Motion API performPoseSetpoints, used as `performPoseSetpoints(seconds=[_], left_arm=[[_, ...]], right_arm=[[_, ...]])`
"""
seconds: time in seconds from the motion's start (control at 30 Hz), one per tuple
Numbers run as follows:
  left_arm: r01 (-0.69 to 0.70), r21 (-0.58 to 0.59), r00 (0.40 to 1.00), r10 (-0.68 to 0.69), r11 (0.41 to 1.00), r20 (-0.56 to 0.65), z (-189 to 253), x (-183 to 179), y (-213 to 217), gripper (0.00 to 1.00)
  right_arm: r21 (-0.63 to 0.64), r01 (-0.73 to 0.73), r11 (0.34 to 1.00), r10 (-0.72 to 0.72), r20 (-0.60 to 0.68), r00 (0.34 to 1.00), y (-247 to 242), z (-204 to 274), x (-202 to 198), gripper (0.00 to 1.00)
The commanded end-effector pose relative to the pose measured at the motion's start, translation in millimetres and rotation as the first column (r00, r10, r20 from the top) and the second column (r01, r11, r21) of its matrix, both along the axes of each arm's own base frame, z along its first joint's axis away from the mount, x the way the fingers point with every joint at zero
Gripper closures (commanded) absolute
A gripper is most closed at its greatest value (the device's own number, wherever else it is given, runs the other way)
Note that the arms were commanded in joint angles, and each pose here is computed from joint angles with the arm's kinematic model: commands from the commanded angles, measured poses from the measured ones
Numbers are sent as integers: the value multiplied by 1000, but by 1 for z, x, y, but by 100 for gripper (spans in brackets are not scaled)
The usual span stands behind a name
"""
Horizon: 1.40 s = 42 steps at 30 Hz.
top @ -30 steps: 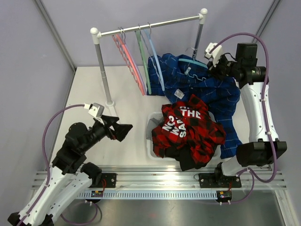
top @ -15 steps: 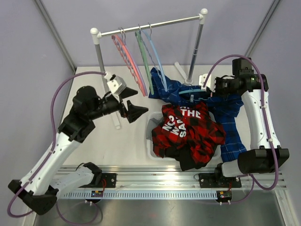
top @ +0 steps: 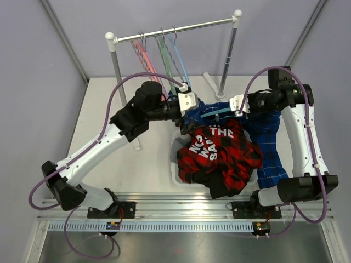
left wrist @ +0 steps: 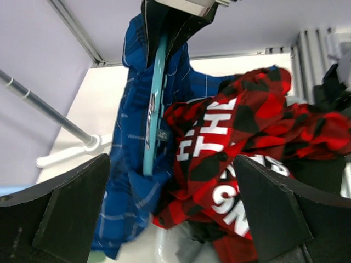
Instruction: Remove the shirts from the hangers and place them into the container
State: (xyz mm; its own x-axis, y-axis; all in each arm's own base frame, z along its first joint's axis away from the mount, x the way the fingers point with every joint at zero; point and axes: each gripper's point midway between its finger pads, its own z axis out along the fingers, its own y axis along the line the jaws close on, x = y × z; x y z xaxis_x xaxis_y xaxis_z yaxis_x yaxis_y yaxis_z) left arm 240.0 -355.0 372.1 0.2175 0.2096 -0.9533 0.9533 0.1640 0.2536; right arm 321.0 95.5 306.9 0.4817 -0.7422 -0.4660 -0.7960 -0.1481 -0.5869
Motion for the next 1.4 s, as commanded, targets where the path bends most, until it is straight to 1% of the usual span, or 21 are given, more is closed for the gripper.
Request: performPoseSetpoints(seconds=[0.0, 0.07, 0.17, 0.23, 0.43, 0.53, 0.57, 0.67, 0.77, 0.8, 0.83, 0.9, 1.03, 1.1, 1.13, 1.17, 1.23, 1.27, 1.3, 1.33, 1.37], left_arm=[[-5, -24, 976, 11, 1000, 219, 31, 21, -15, 5], [8, -7, 976, -6, 1000, 218, 27, 25, -27, 8], [39, 17, 977, -41, 999, 208, 19, 22, -40, 21], [25, 25, 978, -30, 999, 208, 18, 25, -46, 29], [-3, 58, 980, -9, 998, 199, 3, 35, -58, 35], [-3, 74, 981, -12, 997, 196, -4, 36, -64, 43], [-6, 76, 981, -9, 997, 196, -4, 37, -64, 48], [-18, 88, 981, 1, 996, 196, -10, 40, -67, 57], [-27, 96, 981, 8, 995, 192, -15, 44, -69, 69], [-32, 92, 981, 13, 995, 195, -14, 45, -69, 79], [-37, 90, 980, 18, 995, 198, -13, 46, -69, 85], [-43, 85, 979, 25, 995, 201, -12, 48, -70, 100], [-33, 82, 982, 17, 996, 187, -12, 44, -70, 100], [-49, 73, 987, 38, 996, 154, -11, 45, -69, 100], [-68, 60, 990, 60, 996, 130, -7, 47, -67, 100], [-82, 60, 991, 75, 995, 113, -8, 50, -66, 100], [-108, 40, 993, 106, 993, 46, -7, 56, -63, 100], [-102, 27, 995, 102, 994, 22, -6, 56, -62, 100], [-115, 21, 993, 115, 993, -9, -8, 63, -59, 100], [-117, 7, 991, 117, 993, -62, -8, 63, -58, 100], [-122, -6, 990, 121, 993, -77, -6, 66, -57, 100]], right_arm=[[43, -98, 994, 95, 54, 994, 22, 25, -19, 100], [45, -102, 994, 99, 59, 993, 24, 27, -19, 100], [47, -104, 993, 101, 60, 993, 26, 28, -19, 100], [46, -106, 993, 104, 53, 993, 27, 27, -20, 100], [56, -119, 991, 116, 53, 992, 32, 32, -26, 100], [60, -122, 991, 119, 49, 992, 33, 32, -27, 100], [61, -125, 990, 122, 50, 991, 33, 32, -27, 100], [63, -125, 990, 122, 50, 991, 34, 34, -28, 100], [65, -125, 990, 122, 51, 991, 34, 34, -29, 100], [65, -124, 990, 122, 45, 992, 34, 33, -30, 100], [65, -124, 990, 122, 43, 992, 34, 32, -29, 100], [65, -124, 990, 122, 42, 992, 34, 32, -30, 100], [74, -106, 992, 103, 39, 994, 34, 32, -29, 100], [102, -72, 992, 69, 31, 997, 35, 34, -25, 95], [120, -56, 991, 54, 21, 998, 36, 34, -22, 90], [155, 0, 988, 2, -12, 1000, 36, 36, -23, 78], [193, 54, 980, -55, 0, 998, 36, 41, -12, 70], [219, 109, 970, -104, -36, 994, 35, 40, -9, 60], [231, 142, 963, -141, -20, 990, 33, 42, 1, 52], [262, 203, 943, -195, -57, 979, 32, 44, 4, 46], [281, 221, 934, -220, -39, 975, 31, 50, 11, 38]])
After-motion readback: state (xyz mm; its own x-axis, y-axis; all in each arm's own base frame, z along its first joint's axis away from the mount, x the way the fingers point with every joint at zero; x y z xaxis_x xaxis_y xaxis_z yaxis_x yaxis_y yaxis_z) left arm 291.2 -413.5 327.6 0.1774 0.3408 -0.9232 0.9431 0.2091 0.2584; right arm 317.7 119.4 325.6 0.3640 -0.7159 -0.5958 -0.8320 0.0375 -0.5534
